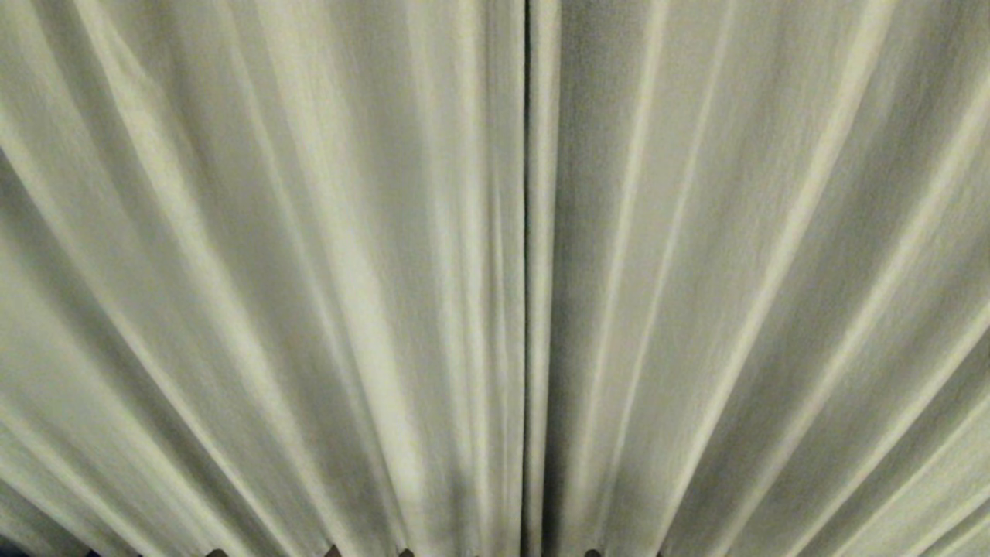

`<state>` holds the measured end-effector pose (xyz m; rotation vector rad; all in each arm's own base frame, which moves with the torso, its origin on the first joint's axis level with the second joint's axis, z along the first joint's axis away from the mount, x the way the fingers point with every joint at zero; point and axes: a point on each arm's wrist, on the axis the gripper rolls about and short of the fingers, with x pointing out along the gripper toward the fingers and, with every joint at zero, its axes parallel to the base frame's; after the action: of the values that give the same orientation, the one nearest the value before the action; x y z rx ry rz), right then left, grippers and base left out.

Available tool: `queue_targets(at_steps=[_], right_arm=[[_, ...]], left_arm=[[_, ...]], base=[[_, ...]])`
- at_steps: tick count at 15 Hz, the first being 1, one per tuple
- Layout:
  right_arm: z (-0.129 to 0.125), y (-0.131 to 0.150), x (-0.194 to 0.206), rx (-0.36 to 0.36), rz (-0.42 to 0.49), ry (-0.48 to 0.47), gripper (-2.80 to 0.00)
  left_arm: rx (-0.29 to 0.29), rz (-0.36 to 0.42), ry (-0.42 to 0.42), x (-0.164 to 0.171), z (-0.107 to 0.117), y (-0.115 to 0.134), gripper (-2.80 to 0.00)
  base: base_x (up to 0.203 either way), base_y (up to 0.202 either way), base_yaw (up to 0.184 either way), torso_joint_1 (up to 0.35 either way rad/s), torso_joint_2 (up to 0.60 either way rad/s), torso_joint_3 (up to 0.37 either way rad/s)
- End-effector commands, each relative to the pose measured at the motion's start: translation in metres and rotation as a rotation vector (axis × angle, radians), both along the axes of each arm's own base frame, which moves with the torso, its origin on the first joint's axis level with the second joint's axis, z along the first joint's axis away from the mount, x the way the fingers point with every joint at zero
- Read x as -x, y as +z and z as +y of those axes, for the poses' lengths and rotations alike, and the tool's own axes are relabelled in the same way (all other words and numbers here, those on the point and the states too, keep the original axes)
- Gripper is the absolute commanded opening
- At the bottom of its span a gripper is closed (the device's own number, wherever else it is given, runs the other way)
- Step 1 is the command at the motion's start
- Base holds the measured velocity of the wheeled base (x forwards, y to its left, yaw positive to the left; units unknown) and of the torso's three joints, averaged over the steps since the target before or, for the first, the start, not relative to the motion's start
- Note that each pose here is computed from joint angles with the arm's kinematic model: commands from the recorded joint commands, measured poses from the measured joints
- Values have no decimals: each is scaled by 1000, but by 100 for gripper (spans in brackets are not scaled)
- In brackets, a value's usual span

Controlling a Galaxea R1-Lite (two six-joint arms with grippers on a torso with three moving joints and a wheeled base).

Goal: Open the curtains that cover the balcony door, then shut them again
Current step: Pull the outer curtains open on both sides

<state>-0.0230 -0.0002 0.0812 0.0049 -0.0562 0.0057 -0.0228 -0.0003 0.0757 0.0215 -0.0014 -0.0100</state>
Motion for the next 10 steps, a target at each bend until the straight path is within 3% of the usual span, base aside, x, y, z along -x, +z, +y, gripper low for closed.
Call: queue_targets(at_steps=[1, 6, 9, 10], right_arm=[[0, 0, 0, 0, -1, 1, -280], [0, 0, 0, 9, -1, -1, -280], [0, 0, 0, 92, -3, -2, -280], [0, 0, 0, 88, -3, 0, -280]], left_arm=[[0, 0, 1, 0, 0, 0, -280], [0, 0, 1, 0, 0, 0, -280], [0, 0, 1, 0, 0, 0, -280], [0, 0, -1, 0, 0, 0, -280]], base=[[0, 0, 0, 0, 0, 0], [0, 0, 0, 0, 0, 0], [0, 0, 0, 0, 0, 0], [0, 0, 0, 0, 0, 0]])
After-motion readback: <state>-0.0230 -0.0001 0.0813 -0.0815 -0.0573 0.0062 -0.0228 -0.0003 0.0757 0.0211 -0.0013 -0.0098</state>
